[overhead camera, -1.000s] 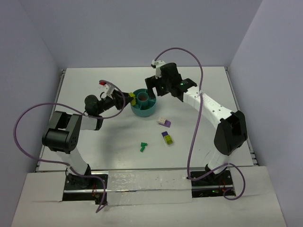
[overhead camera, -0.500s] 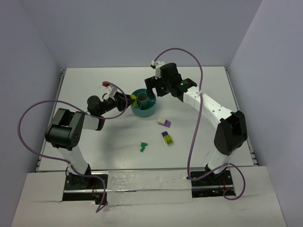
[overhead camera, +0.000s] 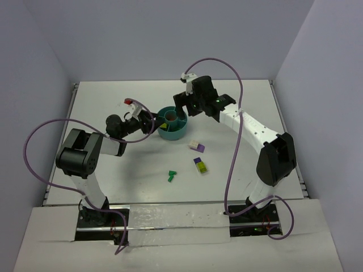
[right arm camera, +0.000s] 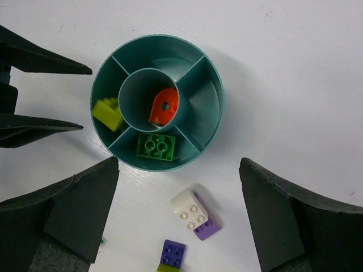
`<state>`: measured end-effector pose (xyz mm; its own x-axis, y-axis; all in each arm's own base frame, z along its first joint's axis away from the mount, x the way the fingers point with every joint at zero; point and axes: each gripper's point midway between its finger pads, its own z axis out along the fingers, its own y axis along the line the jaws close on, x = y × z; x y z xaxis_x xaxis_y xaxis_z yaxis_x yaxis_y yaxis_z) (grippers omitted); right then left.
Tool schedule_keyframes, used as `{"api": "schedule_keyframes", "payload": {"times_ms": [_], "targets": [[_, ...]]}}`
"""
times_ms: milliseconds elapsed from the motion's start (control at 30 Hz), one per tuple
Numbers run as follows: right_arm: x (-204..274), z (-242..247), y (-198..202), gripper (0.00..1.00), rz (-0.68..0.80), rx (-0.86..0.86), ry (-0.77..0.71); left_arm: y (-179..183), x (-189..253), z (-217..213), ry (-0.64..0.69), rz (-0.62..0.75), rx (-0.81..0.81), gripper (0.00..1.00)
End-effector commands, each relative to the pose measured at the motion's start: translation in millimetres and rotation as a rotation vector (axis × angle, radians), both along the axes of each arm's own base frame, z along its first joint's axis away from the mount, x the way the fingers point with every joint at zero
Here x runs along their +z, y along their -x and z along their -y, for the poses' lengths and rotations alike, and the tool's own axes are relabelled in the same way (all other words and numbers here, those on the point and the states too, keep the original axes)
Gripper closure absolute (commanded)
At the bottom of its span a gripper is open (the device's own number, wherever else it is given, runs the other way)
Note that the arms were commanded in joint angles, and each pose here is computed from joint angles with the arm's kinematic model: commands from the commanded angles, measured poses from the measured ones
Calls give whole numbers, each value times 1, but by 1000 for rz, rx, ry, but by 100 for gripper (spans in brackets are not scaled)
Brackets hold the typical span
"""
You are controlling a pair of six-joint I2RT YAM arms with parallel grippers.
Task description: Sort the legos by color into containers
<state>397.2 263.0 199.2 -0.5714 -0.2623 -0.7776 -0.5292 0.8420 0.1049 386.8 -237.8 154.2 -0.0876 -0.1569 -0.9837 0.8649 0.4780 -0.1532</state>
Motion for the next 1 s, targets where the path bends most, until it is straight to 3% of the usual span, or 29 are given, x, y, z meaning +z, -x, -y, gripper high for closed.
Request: {"api": "schedule_keyframes", "payload": {"times_ms": [0,267,400,533,733,967], "targets": [[8,6,4,6,14,-6,-12,1,45,5,33,215,-30,32],[4,21,28,6,5,43,48,17,92,-8,42,247,-34,32],[-22,36,74,7,-124,128,96,29,115,-36,8,234,32,35],[-63,55,135,9,-323,202,146,29,106,-65,-115,122,150,38],[-98,71,181,9,-518,230,239,59,109,-87,-135,71,233,35],[-120,64,202,12,-586,261,299,67,102,-98,-140,28,305,34]]}}
